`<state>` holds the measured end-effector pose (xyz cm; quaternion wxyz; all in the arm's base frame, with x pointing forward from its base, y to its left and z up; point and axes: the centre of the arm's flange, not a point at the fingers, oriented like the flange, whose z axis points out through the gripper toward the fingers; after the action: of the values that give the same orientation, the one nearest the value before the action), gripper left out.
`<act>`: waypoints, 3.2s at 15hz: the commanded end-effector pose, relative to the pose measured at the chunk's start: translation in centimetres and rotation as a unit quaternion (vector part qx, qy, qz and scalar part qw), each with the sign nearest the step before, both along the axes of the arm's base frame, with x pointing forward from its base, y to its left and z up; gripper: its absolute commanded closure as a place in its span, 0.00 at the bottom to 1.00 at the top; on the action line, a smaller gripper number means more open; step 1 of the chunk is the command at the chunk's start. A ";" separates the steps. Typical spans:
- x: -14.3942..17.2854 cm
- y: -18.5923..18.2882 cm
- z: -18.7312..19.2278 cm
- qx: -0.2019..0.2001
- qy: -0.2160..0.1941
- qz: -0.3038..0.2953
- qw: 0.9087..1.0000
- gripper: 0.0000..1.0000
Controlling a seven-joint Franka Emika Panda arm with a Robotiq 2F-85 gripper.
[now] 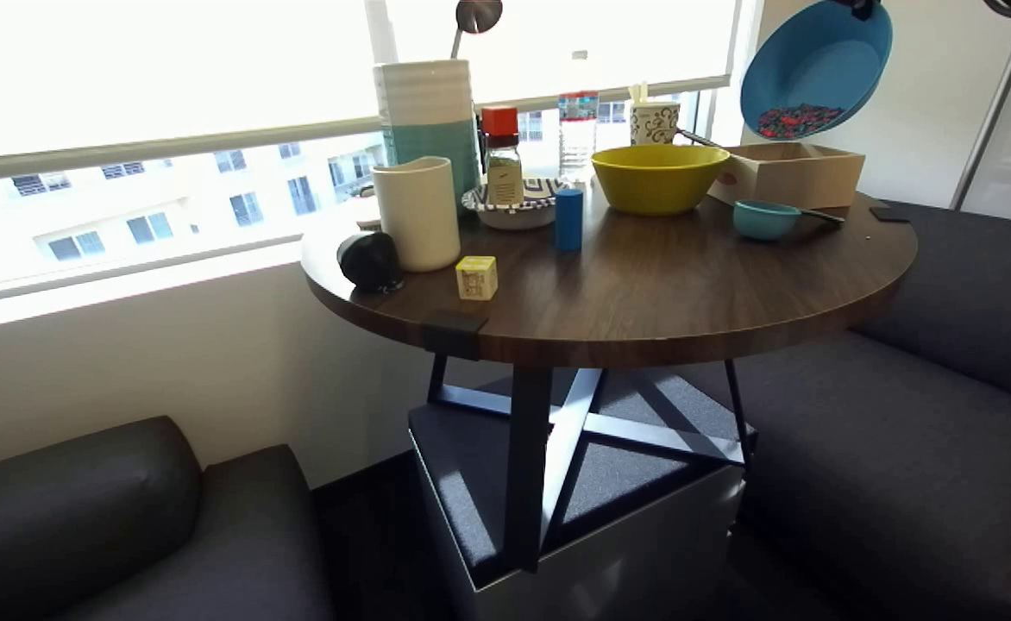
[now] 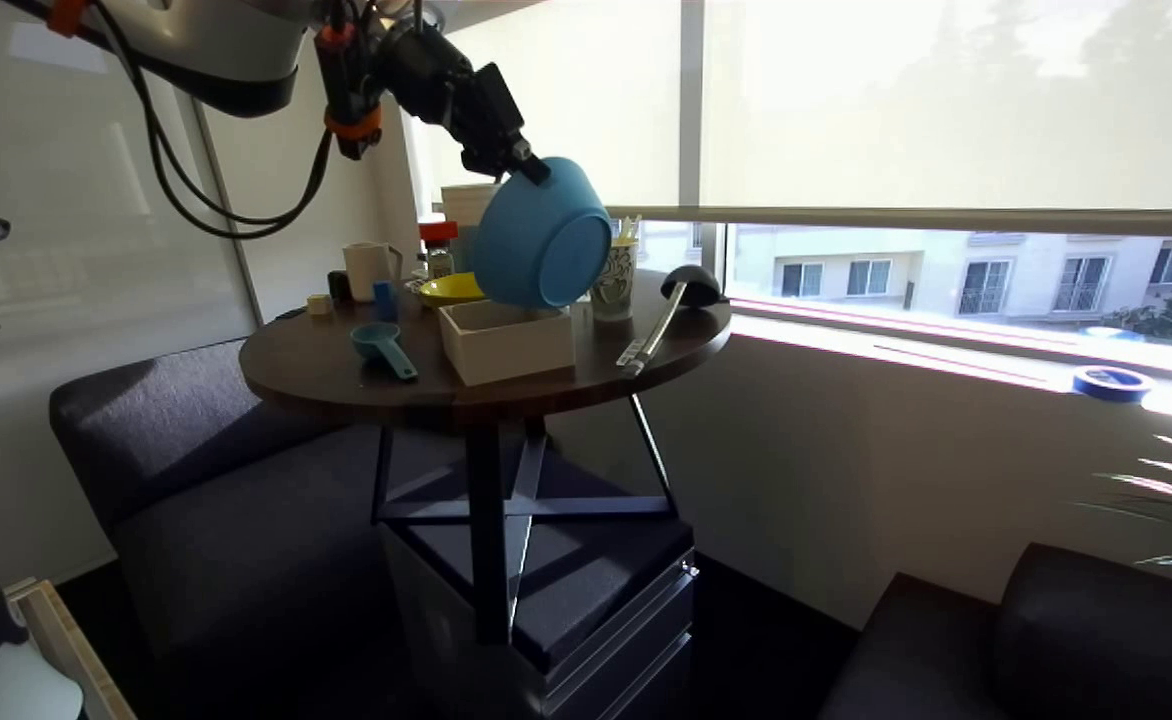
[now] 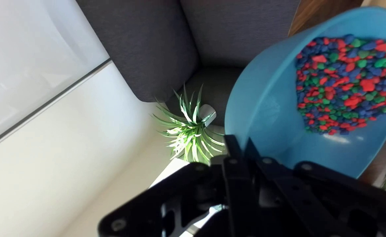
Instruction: Pour the cereal out of the blue bowl and into the wooden box
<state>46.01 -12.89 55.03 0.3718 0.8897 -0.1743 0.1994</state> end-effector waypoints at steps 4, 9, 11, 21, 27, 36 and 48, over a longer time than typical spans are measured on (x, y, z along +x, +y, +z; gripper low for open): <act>-0.5 -0.8 1.8 0.082 -0.045 -0.011 0.996 0.99; -1.0 -2.2 2.9 0.141 -0.069 -0.027 0.987 0.99; -1.2 -2.6 3.4 0.172 -0.078 -0.027 0.982 0.99; -0.4 -1.4 3.7 0.354 -0.107 0.012 0.929 0.99; 2.5 0.0 1.4 0.435 -0.108 0.031 0.894 0.99; 5.9 0.1 -3.1 0.499 -0.092 0.016 0.862 0.99; 6.7 0.3 -6.2 0.513 -0.058 -0.008 0.856 0.71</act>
<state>52.17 -12.64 47.88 -0.1364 0.9400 -0.2829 0.1333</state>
